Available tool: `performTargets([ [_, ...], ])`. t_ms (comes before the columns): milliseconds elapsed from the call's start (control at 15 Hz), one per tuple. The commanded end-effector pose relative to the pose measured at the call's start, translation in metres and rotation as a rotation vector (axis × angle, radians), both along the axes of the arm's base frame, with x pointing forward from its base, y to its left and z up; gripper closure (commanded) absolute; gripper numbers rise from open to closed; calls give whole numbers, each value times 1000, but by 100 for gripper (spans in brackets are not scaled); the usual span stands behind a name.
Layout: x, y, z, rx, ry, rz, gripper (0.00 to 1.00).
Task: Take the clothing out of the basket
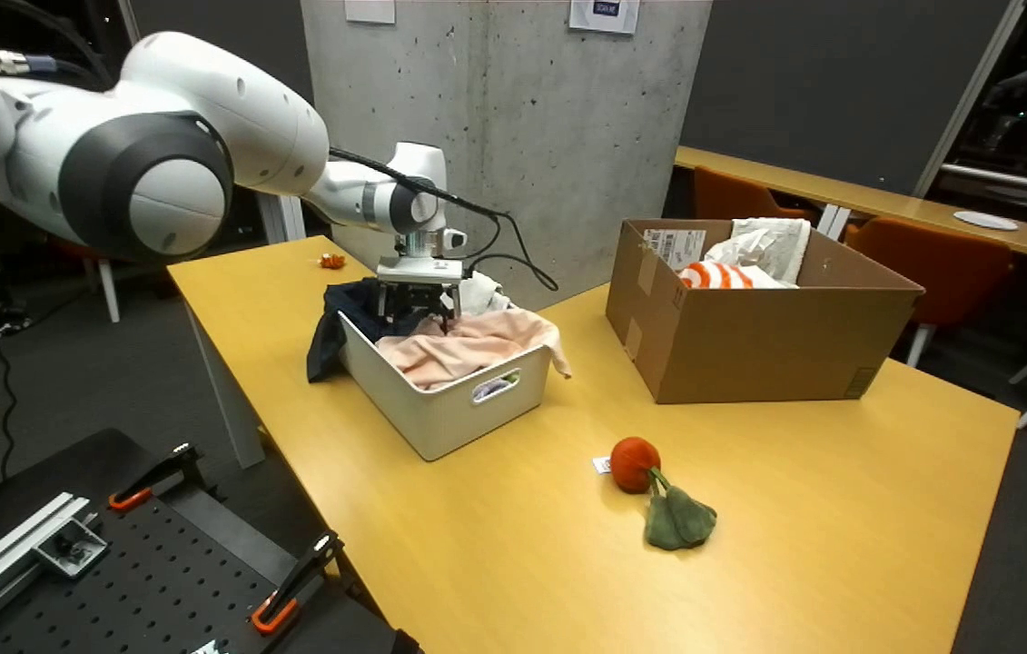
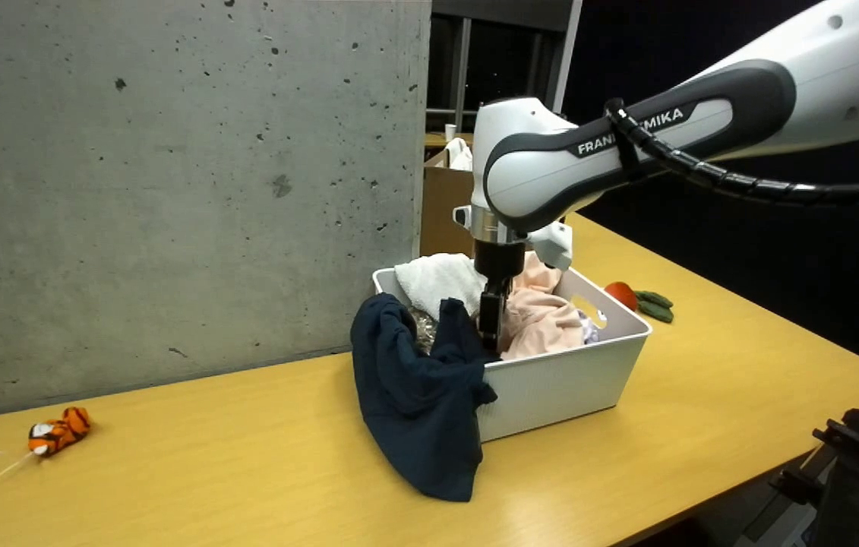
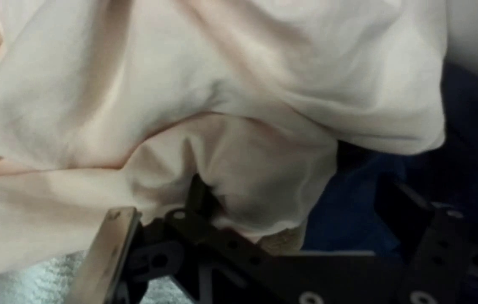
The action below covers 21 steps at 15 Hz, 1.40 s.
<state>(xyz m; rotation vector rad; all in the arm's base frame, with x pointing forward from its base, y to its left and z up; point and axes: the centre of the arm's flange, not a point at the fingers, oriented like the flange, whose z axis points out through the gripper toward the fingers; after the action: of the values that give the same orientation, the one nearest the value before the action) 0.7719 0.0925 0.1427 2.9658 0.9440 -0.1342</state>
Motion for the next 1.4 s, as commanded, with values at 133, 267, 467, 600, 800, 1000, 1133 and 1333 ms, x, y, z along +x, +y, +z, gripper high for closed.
performTargets([
  [133, 47, -11, -17, -26, 3, 21, 26],
  [267, 49, -16, -15, -13, -4, 13, 42],
  [467, 51, -22, -9, -4, 4, -3, 65],
  [600, 50, -27, -2, 3, 10, -14, 80],
  [800, 51, -35, 7, 7, 22, -35, 99],
  [1000, 50, -43, 23, 6, 30, -60, 99],
  [1133, 46, -53, 48, -6, 18, -82, 98],
  [1333, 47, -76, 99, -22, -33, -145, 98],
])
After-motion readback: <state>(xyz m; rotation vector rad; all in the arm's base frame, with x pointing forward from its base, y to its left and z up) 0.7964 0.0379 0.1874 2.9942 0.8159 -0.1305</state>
